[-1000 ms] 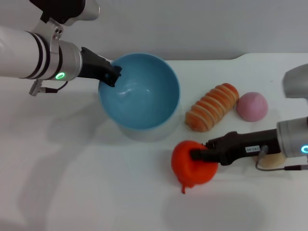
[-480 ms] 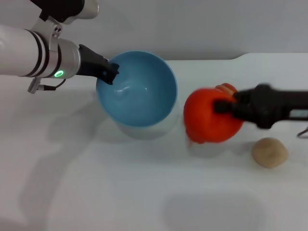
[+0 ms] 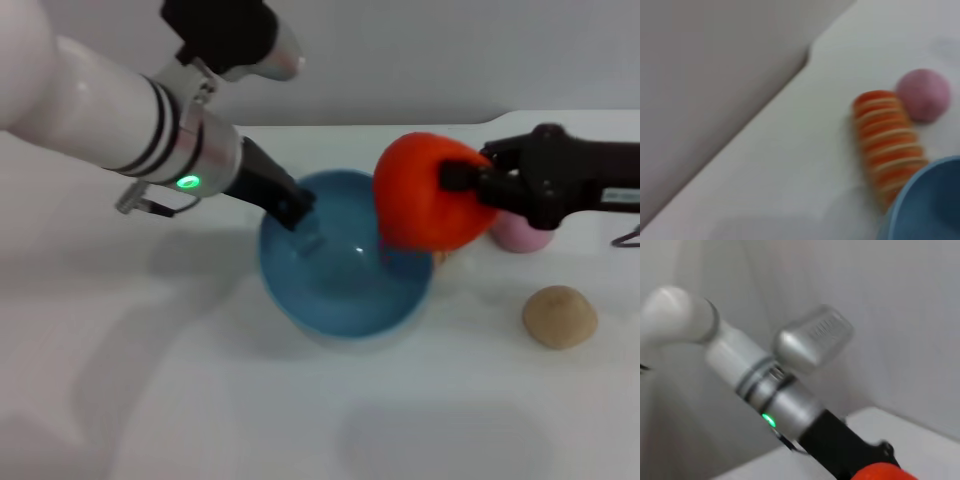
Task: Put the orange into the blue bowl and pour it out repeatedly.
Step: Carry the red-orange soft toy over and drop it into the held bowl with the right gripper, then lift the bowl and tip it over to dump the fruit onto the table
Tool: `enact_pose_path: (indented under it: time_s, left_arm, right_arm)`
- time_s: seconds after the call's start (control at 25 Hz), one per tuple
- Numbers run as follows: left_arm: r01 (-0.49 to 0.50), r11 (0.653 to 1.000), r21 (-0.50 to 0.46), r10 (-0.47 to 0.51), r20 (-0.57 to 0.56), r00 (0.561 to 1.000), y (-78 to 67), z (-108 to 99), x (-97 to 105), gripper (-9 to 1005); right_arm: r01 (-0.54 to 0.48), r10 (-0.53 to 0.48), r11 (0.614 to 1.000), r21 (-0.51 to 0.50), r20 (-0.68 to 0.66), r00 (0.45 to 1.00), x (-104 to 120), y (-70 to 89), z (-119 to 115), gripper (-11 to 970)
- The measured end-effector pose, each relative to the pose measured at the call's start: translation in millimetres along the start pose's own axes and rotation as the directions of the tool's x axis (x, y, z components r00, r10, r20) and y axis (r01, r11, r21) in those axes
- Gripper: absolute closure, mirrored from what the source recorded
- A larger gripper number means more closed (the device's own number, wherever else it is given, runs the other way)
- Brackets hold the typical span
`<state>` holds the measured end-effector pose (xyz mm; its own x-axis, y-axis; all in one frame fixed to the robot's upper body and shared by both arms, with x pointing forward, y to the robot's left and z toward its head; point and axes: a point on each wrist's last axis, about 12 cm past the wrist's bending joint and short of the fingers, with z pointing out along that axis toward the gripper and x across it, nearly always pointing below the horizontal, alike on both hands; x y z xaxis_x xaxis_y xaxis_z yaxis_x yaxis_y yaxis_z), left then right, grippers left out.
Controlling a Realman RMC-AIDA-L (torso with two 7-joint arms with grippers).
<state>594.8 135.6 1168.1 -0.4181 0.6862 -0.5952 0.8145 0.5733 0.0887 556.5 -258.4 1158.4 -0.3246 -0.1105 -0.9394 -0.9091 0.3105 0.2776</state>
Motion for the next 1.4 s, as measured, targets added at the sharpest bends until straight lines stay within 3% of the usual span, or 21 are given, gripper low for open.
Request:
enact_pose_path:
  time_s: [0.24,0.72,0.76,0.92,1.04,1.2,1.4]
  left_arm:
    - [-0.023,0.999,0.022,0.023,0.013,1.0,-8.1,2.1,-5.0,998]
    - [-0.02,1.0,0.013,0.02,0.018,1.0,-7.1,3.1,0.2,997]
    - [-0.02,1.0,0.011,0.02,0.02,1.0,-6.9,3.6,0.8,997]
    - [-0.013,1.0,-0.015,0.014,0.047,0.999,-3.0,1.6,1.4,996]
    - [-0.05,0.997,-0.061,0.056,0.088,0.995,1.5,-1.9,-1.4,996]
    - [-0.111,0.986,-0.121,0.127,0.134,0.983,5.6,-6.4,-11.6,996]
    - [-0.205,0.958,-0.202,0.24,0.167,0.956,-3.2,-5.9,-23.6,997]
  right_arm:
    - [-0.056,0.055,0.998,-0.013,-0.068,0.996,11.8,-7.4,20.4,864]
    - [-0.074,0.075,0.997,0.032,-0.05,0.996,20.6,-9.8,15.6,755]
    - [-0.075,0.076,0.996,0.039,-0.035,0.996,22.7,-9.2,12.7,710]
    - [-0.074,0.059,0.988,0.135,0.106,0.993,31.7,-9.6,-16.0,529]
    - [-0.106,0.058,0.96,0.257,0.188,0.98,48.7,-9.9,-46.5,497]
    - [-0.182,0.078,0.901,0.394,0.266,0.961,90.8,-0.5,-83.8,473]
    - [-0.21,0.046,0.839,0.501,0.319,0.947,132.3,18.5,-104.9,465]
